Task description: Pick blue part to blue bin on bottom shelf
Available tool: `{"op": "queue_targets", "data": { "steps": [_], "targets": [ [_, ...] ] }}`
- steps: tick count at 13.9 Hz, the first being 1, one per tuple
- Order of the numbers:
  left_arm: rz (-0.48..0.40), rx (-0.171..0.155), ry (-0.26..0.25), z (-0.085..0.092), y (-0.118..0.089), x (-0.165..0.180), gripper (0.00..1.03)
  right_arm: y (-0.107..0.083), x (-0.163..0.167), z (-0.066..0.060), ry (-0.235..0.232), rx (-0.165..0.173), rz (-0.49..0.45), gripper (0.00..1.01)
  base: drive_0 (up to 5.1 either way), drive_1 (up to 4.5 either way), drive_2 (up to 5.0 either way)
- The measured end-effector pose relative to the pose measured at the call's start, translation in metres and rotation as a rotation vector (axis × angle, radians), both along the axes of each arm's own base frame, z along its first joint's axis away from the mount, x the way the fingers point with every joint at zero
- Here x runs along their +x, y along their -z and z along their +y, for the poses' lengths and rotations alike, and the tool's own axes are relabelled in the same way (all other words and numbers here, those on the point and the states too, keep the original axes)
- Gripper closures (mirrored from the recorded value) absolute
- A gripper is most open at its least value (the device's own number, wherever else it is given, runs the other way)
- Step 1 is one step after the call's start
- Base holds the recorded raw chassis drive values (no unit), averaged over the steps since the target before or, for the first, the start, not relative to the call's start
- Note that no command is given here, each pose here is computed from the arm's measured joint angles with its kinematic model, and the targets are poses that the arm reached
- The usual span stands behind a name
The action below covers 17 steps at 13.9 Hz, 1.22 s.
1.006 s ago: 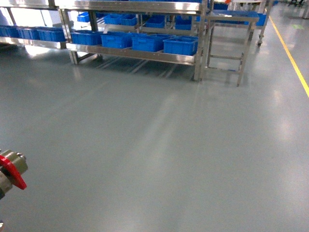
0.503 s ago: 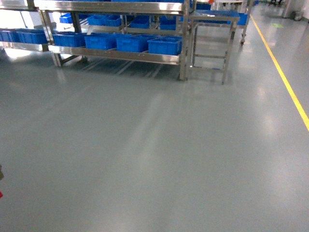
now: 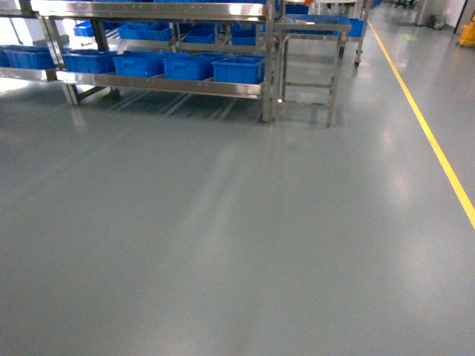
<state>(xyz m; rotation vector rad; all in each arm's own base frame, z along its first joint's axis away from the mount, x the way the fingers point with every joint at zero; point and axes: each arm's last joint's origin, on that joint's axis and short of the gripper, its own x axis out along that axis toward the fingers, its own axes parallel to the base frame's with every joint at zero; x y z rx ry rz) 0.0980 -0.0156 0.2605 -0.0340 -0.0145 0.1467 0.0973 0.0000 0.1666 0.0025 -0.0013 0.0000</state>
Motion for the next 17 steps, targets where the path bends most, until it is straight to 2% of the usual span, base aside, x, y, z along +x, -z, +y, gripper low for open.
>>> {"op": "queue_targets", "data": {
  "steps": [5, 17],
  "targets": [
    [0.001, 0.000, 0.003, -0.0001, 0.0001, 0.0002, 0.59, 0.0000, 0.0000, 0.0000, 0.001, 0.000, 0.000, 0.03, -1.1, -1.10, -1.1],
    [-0.002, -0.001, 0.000, 0.0000, -0.0002, -0.0001, 0.60, -0.0002, 0.0000, 0.0000, 0.000, 0.000, -0.002, 0.03, 0.0, 4.17, -4.2]
  ]
}}
